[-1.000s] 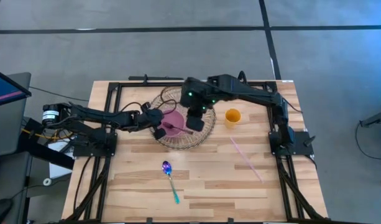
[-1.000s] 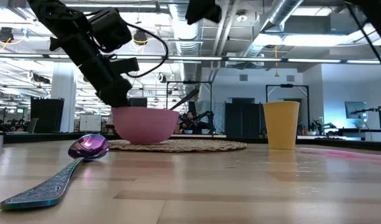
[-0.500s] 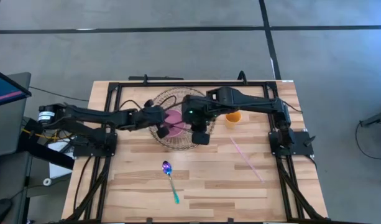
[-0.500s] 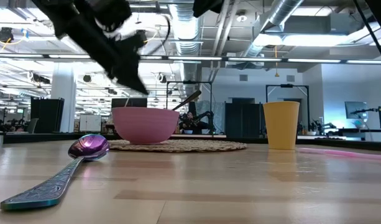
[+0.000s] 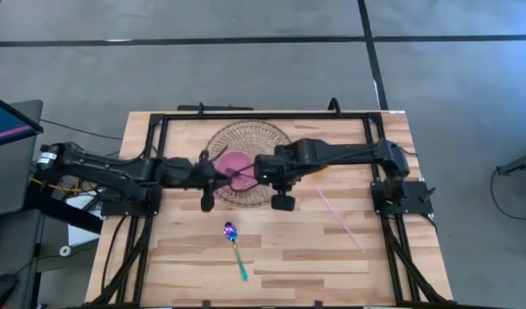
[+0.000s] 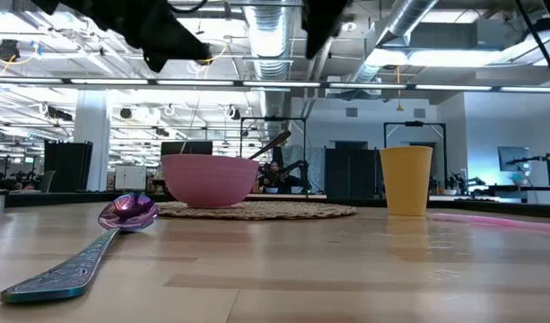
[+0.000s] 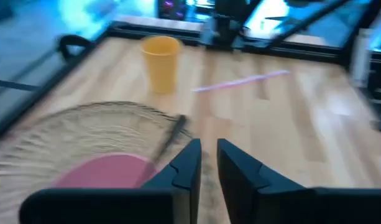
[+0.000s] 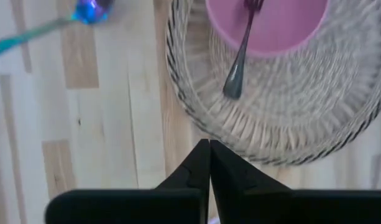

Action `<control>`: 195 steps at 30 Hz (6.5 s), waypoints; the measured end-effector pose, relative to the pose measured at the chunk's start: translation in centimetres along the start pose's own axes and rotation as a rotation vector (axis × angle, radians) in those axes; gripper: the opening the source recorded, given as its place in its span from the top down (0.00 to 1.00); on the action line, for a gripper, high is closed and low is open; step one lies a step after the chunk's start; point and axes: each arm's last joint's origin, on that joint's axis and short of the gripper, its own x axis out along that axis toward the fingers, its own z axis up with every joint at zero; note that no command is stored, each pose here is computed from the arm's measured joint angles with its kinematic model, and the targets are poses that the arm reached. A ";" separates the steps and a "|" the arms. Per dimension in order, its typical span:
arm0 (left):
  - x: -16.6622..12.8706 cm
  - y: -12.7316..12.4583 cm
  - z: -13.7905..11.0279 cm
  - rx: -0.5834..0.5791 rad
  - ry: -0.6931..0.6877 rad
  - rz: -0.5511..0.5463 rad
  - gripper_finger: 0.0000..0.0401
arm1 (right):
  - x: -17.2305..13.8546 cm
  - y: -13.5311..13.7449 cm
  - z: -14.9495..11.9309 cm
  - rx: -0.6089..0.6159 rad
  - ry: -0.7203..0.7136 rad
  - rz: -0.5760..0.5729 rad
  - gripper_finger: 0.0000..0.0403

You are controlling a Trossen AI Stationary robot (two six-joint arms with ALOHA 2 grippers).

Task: Pick & Place Utensil
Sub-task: Put the blue spoon on the pink bowl

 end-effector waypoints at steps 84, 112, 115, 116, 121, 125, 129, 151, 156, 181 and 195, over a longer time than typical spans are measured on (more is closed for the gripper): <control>11.6 -14.0 -8.1 -1.197 0.741 0.318 0.86 | 13.1 2.6 -11.3 -0.139 -0.339 0.527 1.00; 11.4 -13.4 -8.6 -1.187 0.784 0.339 0.86 | 22.9 14.1 -5.3 -0.245 -0.635 0.291 1.00; 11.3 -13.6 -8.6 -1.190 0.785 0.338 0.86 | 23.2 14.2 -5.1 -0.243 -0.669 0.303 1.00; 11.3 -13.6 -8.6 -1.190 0.783 0.336 0.86 | 23.2 14.2 -5.1 -0.245 -0.672 0.308 1.00; 11.0 -13.9 -8.2 -1.188 0.752 0.320 0.86 | 22.4 14.1 -5.0 -0.275 -0.659 0.312 1.00; 10.4 -14.3 -6.9 -1.205 0.657 0.292 0.86 | 19.3 13.5 -4.7 -0.331 -0.660 0.292 1.00; 10.2 -14.4 -6.8 -1.197 0.606 0.304 0.86 | 15.8 12.2 -4.6 -0.353 -0.639 0.270 1.00; 10.3 -15.1 -7.8 -1.253 0.670 0.325 0.86 | 8.6 -1.3 -14.3 0.015 -0.689 0.134 1.00; 10.1 -14.9 -8.2 -1.233 0.692 0.361 0.86 | 8.4 -1.4 -14.6 0.019 -0.710 0.133 1.00; 10.6 -13.4 -8.9 -1.198 0.684 0.400 0.86 | 8.8 -1.3 -14.2 0.024 -0.730 0.145 1.00; 9.4 -9.9 -7.3 -1.060 0.831 0.437 0.86 | 8.7 -0.8 -14.2 0.001 -0.733 0.153 1.00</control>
